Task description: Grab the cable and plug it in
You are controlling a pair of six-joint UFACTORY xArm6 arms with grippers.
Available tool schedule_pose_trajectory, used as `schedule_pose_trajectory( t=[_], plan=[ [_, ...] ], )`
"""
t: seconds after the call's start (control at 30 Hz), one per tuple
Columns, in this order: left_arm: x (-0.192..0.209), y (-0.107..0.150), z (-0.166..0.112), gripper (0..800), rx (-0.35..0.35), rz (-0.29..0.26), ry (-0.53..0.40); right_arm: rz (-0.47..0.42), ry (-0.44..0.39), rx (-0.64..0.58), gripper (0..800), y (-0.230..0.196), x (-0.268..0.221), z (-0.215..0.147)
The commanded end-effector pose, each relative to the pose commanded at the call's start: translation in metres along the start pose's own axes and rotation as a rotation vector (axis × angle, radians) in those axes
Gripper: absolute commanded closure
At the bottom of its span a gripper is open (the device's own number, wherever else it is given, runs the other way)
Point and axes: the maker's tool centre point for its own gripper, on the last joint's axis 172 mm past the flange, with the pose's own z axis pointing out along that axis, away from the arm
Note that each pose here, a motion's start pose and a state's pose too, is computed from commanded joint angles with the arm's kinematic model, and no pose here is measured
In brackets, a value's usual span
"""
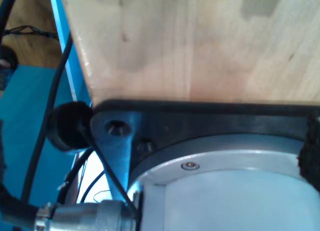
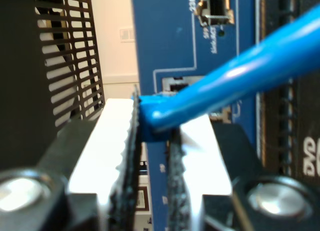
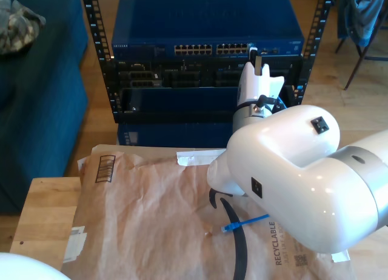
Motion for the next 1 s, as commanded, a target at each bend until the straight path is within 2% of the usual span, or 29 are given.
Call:
schedule_pose_trajectory(
  t=[1.0],
  plan=[
    [0.0, 0.0, 0.0, 0, 0.0, 0.0, 0.0, 0.003, -0.005, 0.002, 800, -0.0016, -0.0011, 0.0008]
  ],
)
